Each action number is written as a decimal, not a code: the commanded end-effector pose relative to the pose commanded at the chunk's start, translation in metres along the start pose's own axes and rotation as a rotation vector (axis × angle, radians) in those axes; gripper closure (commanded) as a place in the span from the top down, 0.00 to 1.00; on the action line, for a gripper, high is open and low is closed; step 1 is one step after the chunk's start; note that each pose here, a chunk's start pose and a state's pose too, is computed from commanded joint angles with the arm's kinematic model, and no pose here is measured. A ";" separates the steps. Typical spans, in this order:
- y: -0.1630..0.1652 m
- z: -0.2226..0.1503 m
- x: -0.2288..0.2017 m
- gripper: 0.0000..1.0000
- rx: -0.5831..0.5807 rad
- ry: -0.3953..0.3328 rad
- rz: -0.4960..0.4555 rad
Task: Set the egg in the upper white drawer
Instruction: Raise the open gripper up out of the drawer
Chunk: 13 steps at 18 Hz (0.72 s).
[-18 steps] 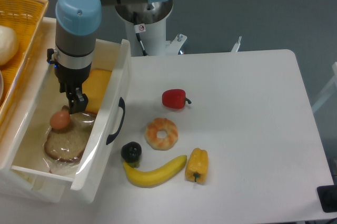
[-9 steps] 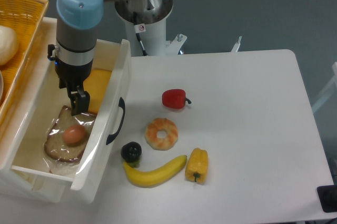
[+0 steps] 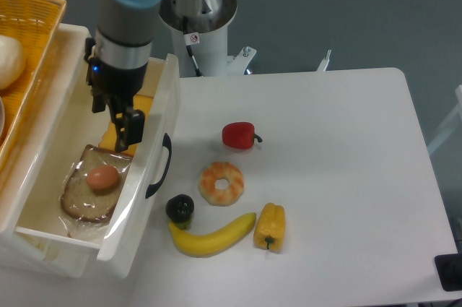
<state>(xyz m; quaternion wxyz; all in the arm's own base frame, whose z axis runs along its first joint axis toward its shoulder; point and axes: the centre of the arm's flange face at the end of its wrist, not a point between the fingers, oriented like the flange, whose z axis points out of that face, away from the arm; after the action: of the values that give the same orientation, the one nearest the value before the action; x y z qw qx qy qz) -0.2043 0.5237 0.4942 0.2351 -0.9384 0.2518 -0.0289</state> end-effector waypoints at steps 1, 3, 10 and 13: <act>0.002 -0.004 -0.002 1.00 0.001 -0.007 -0.028; 0.010 -0.012 -0.007 1.00 0.006 -0.023 -0.115; 0.028 -0.041 -0.018 1.00 0.017 -0.090 -0.324; 0.047 -0.048 -0.032 1.00 -0.015 -0.134 -0.346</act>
<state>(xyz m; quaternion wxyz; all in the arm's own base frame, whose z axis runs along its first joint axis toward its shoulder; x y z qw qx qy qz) -0.2622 0.4833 0.5179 0.2360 -0.9692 0.0707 -0.0046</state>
